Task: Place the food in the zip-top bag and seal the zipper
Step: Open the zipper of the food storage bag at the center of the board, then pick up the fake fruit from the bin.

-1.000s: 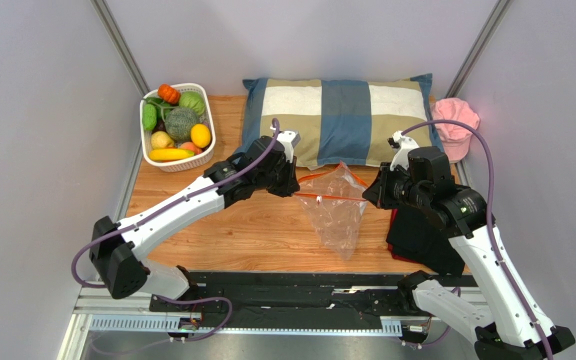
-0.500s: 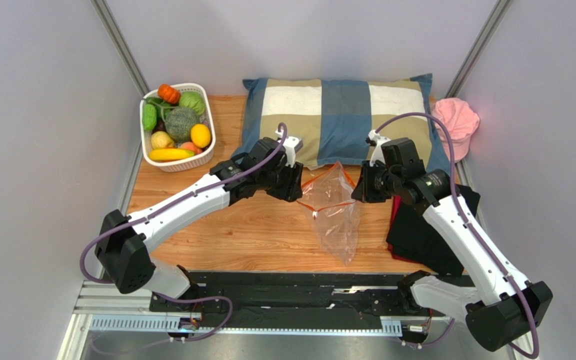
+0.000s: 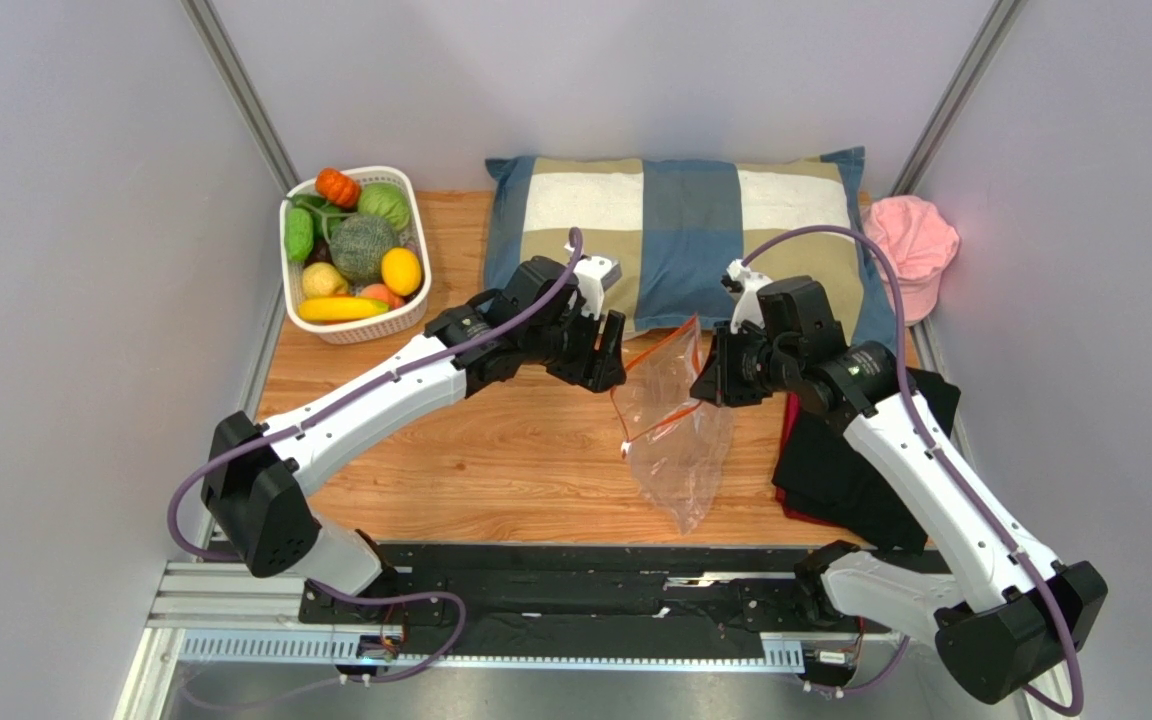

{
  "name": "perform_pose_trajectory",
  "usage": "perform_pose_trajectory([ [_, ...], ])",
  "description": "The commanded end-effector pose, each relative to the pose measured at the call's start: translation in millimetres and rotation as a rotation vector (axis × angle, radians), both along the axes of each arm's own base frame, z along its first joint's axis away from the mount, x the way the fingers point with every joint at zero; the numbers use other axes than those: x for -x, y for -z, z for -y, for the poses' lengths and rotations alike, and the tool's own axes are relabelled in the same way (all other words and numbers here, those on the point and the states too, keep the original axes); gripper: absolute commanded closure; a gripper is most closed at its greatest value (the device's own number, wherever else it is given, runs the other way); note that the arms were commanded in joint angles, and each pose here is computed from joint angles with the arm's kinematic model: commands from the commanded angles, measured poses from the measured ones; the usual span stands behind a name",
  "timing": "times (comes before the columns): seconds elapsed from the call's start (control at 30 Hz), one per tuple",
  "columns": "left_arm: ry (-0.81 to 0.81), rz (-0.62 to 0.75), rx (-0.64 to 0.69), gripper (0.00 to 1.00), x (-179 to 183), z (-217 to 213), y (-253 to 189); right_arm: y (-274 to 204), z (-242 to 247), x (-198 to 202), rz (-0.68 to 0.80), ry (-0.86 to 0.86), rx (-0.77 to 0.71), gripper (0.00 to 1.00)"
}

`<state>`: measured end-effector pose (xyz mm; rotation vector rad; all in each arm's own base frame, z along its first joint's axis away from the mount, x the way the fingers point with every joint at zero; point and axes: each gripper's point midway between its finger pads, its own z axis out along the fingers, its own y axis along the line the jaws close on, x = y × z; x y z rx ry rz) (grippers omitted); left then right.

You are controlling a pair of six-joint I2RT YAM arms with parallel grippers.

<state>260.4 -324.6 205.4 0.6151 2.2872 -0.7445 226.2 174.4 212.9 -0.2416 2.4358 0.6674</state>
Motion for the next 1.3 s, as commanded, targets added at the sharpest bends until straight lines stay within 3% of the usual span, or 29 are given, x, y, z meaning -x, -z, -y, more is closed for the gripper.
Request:
perform_pose_trajectory([
  [0.0,0.082,0.034,0.042,0.33,4.7,7.7,-16.0,-14.5,-15.5,-6.1,0.050,-0.037,-0.075,1.00],
  [0.13,0.090,0.026,0.001,0.24,1.9,3.7,-11.6,-14.2,-22.3,-3.6,0.044,-0.068,-0.086,1.00],
  [0.27,0.139,0.075,0.061,0.15,-5.8,-18.4,-34.6,-9.5,-15.1,-6.5,0.056,-0.045,-0.047,1.00],
  [0.4,0.149,0.124,0.121,0.14,-29.2,-79.5,-56.4,-4.9,-13.7,-7.8,0.052,-0.037,-0.036,1.00],
  [0.6,0.047,0.174,-0.030,0.14,-68.3,-197.7,-49.2,-7.3,-15.5,-9.5,0.055,-0.034,-0.046,1.00],
  [0.73,-0.180,0.140,-0.090,0.14,-109.9,-300.4,-51.0,-6.4,-15.4,-11.4,0.056,-0.030,-0.042,1.00],
  [0.87,-0.439,0.155,-0.071,0.16,-161.4,-369.1,-63.1,-4.6,-15.6,-13.3,0.057,-0.024,-0.041,1.00],
  [1.07,-0.774,0.225,-0.114,0.18,-231.4,-431.8,-68.5,-2.5,-16.0,-15.7,0.047,-0.016,-0.037,1.00],
  [1.27,-1.023,0.224,0.010,0.28,-279.4,-464.7,-56.7,-3.6,-16.4,-20.0,0.052,-0.011,-0.033,1.00],
])
